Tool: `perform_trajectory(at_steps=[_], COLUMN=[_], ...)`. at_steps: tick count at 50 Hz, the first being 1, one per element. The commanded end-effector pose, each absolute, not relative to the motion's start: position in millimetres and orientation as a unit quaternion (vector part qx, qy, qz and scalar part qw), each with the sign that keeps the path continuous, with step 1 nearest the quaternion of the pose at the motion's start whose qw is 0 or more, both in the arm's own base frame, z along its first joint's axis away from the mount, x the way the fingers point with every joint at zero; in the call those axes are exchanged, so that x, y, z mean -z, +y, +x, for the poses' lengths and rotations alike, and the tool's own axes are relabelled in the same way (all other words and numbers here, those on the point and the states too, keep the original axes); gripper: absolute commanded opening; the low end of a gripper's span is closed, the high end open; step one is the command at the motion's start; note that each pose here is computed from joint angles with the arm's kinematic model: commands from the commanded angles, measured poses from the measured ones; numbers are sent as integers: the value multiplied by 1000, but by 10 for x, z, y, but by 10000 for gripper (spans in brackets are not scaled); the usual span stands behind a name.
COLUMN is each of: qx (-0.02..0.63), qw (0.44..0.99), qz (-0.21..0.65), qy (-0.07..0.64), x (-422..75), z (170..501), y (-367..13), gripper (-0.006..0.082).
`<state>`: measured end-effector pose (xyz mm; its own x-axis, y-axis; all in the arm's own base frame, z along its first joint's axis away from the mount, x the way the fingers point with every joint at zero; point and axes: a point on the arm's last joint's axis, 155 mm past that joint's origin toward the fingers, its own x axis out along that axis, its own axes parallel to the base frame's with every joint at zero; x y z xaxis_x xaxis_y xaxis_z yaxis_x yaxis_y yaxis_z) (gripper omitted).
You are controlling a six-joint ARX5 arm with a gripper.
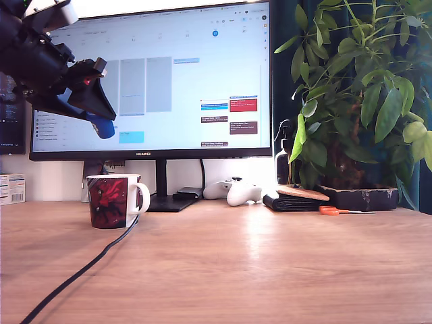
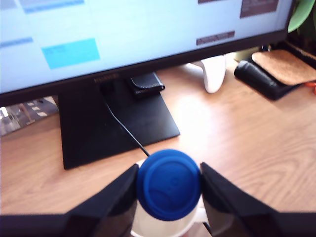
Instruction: Pick the blue coffee capsule and place it inside the red coffee cup
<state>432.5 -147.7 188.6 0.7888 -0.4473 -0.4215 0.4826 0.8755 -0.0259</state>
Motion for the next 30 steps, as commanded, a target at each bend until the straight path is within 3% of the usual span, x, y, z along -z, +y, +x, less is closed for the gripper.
perform_trajectory(at_steps=[1,30], qx=[251,250], qw=[939,930], qz=[43,42], qy=[233,267], x=[-1659,-1316], z=[4355,4408], y=[-1502,-1505], gripper=[141,141])
